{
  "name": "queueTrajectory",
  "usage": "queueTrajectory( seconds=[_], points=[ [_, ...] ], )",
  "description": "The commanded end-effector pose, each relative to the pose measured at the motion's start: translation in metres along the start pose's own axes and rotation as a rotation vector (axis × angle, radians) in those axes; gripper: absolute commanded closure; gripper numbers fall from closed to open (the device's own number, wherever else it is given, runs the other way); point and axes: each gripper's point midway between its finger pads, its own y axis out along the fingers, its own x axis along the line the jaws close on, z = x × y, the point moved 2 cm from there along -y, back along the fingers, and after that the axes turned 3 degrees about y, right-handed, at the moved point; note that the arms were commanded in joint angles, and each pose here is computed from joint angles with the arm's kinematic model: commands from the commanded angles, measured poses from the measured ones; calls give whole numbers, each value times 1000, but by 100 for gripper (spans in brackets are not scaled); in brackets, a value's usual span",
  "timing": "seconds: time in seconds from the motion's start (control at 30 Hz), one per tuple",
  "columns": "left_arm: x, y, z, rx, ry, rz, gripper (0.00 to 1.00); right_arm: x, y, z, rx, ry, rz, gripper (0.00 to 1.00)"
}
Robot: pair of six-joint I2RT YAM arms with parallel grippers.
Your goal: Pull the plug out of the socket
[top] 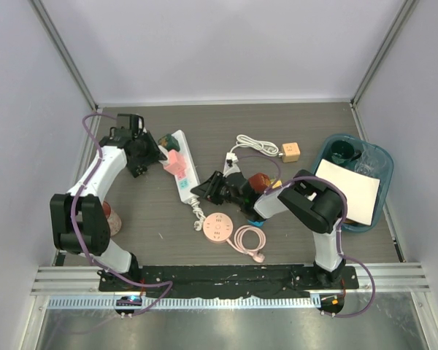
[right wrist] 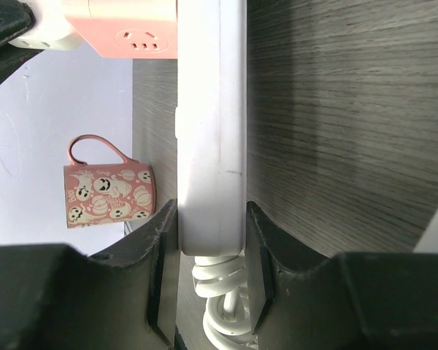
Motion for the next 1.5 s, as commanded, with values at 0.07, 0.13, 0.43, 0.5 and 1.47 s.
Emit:
queueTrajectory(
  seconds=[0.07,0.13,0.43,0.5,1.47],
  points=[
    [-19,-24,-22,-107,32,68,100,10,-9,-30,-154,-29,20,99],
    [-21,-25,-22,-105,32,81,100,11,-10,-32,-163,-31,24,99],
    [-20,-20,-20,-95,17,83,100,14,-7,-33,-161,-20,27,99],
    [-18,-21,-20,-94,12,70,100,13,-9,-35,-174,-12,29,99],
    [-30,-21,-4,-87,102,8,100,32,-1,-40,-239,-44,75,99]
  ],
)
